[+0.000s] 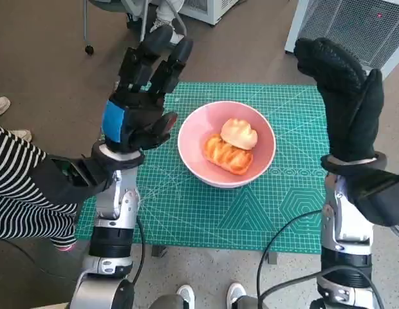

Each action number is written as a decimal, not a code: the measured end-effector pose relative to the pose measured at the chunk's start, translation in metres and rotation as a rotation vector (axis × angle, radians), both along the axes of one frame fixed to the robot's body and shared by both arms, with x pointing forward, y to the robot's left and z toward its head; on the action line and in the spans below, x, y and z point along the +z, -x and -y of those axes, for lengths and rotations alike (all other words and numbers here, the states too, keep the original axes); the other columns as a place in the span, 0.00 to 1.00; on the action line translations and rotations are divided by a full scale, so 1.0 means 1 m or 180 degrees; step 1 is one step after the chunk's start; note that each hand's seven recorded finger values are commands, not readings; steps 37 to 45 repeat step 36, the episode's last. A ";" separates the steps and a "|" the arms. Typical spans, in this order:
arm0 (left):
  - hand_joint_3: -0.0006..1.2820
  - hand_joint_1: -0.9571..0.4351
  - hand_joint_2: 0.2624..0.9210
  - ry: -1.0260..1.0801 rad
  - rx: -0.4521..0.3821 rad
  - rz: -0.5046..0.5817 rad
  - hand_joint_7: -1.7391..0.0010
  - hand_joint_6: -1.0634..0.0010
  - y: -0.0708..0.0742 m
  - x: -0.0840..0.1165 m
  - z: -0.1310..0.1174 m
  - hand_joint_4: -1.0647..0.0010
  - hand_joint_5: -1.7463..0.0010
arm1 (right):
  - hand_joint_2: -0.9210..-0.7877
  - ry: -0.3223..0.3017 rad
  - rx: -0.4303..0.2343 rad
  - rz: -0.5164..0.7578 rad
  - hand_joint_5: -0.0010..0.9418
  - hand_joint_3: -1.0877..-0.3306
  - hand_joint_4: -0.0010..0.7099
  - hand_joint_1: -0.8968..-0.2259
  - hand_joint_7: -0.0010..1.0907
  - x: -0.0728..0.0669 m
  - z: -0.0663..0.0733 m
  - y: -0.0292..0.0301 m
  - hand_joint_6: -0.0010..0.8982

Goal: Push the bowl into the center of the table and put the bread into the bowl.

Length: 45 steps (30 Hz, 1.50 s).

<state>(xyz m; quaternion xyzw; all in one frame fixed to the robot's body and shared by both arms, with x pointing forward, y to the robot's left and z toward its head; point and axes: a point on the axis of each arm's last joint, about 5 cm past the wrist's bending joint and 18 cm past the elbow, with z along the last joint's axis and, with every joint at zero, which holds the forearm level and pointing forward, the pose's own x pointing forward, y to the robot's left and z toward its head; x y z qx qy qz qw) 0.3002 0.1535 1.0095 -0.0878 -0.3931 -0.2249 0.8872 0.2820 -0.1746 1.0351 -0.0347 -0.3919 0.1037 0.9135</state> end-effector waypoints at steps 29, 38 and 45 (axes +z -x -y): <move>0.24 0.26 1.00 -0.0062 -0.0116 -0.0064 0.70 1.00 0.001 0.004 0.000 0.79 0.99 | 0.00 -0.0014 0.0033 0.0003 0.00 0.48 0.28 0.19 0.52 -0.002 -0.003 0.0019 0.04; 0.23 0.25 1.00 -0.0066 -0.0125 -0.0095 0.70 1.00 0.001 0.004 0.000 0.78 0.99 | 0.00 -0.0014 0.0032 0.0000 0.00 0.48 0.28 0.19 0.52 -0.002 -0.002 0.0018 0.04; 0.23 0.25 1.00 -0.0066 -0.0125 -0.0095 0.70 1.00 0.001 0.004 0.000 0.78 0.99 | 0.00 -0.0014 0.0032 0.0000 0.00 0.48 0.28 0.19 0.52 -0.002 -0.002 0.0018 0.04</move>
